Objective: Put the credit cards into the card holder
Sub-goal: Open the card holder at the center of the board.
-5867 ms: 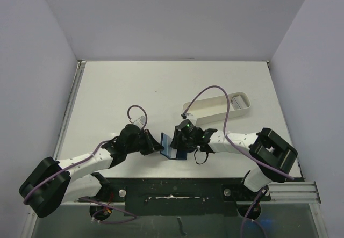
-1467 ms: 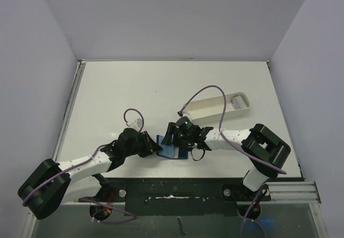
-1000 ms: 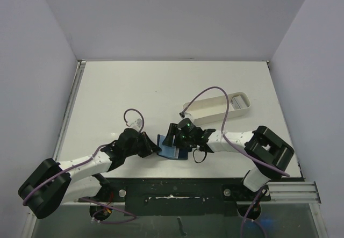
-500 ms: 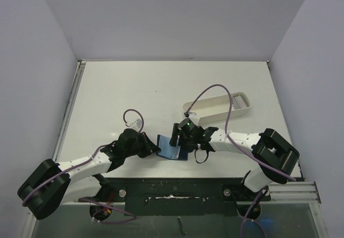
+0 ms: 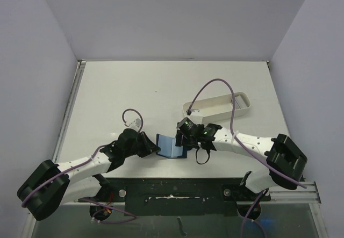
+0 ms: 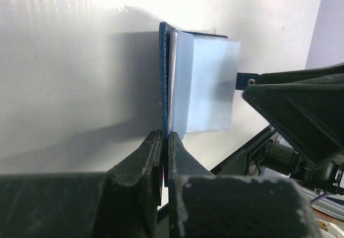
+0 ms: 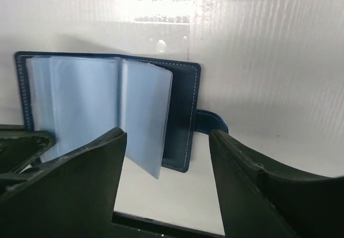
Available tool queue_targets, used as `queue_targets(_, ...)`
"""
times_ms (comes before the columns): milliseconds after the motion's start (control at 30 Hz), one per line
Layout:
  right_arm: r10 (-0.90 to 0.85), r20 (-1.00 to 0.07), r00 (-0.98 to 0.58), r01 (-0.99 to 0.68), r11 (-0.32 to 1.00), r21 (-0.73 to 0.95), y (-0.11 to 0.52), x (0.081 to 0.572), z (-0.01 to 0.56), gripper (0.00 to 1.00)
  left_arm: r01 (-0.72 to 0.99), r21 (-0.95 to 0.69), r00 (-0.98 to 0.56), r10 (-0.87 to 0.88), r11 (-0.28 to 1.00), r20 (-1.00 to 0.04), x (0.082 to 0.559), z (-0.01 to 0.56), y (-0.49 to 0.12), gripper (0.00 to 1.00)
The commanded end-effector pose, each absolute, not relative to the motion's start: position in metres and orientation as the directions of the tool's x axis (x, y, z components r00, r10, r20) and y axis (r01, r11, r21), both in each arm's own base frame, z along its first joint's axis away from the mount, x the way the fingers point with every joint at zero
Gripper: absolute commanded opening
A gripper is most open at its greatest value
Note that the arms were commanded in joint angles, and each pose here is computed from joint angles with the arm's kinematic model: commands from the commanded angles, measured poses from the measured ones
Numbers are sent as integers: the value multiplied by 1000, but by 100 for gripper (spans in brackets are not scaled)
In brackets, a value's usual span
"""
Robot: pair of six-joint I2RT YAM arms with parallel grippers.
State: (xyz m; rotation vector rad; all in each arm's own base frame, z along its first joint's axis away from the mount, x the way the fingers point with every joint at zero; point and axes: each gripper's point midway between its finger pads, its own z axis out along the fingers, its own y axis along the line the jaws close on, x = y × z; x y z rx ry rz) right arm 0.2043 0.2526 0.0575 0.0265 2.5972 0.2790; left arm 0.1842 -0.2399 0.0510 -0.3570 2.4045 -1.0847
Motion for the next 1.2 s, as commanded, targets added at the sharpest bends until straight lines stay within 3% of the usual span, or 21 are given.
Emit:
queue_targets(0, 113, -578, -808, -96, 943, 319, 275, 216, 100, 60, -10, -780, -835, -434, 625, -338, 191, 65, -245, 0)
queue_targets(133, 105, -585, -804, -169, 903, 394, 301, 221, 105, 40, -15, -778, -834, -437, 628, -337, 191, 63, -244, 0)
queue_targets(333, 69, -546, -835, -200, 886, 417, 320, 223, 81, 30, -25, -785, -834, -447, 618, -325, 190, 63, -244, 0)
queue_targets(367, 61, -537, -841, -195, 893, 407, 319, 223, 74, 29, -27, -785, -835, -446, 619, -323, 190, 63, -244, 4)
queue_targets(500, 45, -508, -860, -174, 911, 375, 309, 223, 51, 26, -44, -773, -825, -459, 633, -330, 193, 64, -239, 23)
queue_targets(667, 41, -492, -870, -160, 919, 361, 302, 221, 36, 24, -44, -756, -814, -462, 653, -351, 197, 65, -235, 37)
queue_targets(1167, 1, -473, -881, -192, 914, 358, 316, 223, 29, 36, -7, -730, -822, -419, 683, -385, 206, 68, -242, 42)
